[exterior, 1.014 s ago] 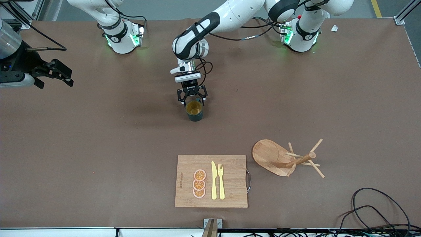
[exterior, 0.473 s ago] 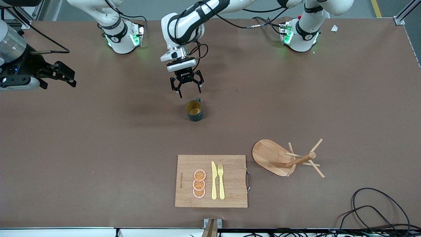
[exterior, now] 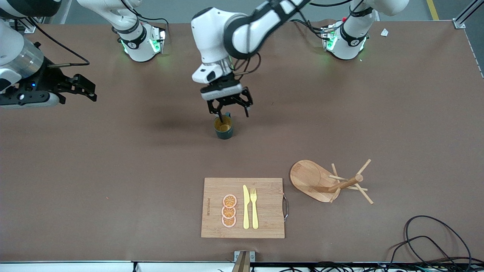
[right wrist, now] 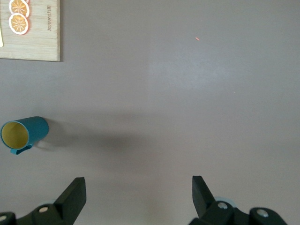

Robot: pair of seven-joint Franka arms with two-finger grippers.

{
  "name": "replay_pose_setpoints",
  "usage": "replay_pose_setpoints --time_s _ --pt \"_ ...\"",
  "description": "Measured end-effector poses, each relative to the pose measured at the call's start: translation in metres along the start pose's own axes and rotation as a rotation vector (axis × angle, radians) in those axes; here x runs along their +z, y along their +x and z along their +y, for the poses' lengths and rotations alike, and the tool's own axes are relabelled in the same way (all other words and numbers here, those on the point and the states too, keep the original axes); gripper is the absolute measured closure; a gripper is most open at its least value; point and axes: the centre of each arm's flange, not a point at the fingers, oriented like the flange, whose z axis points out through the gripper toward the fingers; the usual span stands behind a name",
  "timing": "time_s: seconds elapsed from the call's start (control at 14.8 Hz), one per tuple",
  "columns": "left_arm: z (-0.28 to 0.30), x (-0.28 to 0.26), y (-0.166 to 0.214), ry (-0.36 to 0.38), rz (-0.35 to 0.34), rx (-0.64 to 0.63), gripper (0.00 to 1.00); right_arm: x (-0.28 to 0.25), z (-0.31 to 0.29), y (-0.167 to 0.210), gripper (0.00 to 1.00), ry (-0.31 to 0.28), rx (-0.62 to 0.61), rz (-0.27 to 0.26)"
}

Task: Transfer cup from left to right arm and place
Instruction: 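Raise the left gripper while the right gripper reaches the mug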

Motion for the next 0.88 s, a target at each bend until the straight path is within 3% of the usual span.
replay_pose_setpoints --time_s 0.41,0.61,0.88 --pt "-0.107 0.026 0.108 -0.061 -0.2 0.06 0.0 0.032 -0.075 -0.036 0.0 0.009 0.054 0.05" --pt "-0.172 0.036 0.155 -0.102 -0.254 0.071 0.0 0.049 -0.124 -0.049 0.0 0.02 0.086 0.066" --pt "-0.256 0.046 0.195 -0.147 -0.343 0.102 0.0 0.076 -0.136 -0.042 0.0 0.027 0.094 0.072"
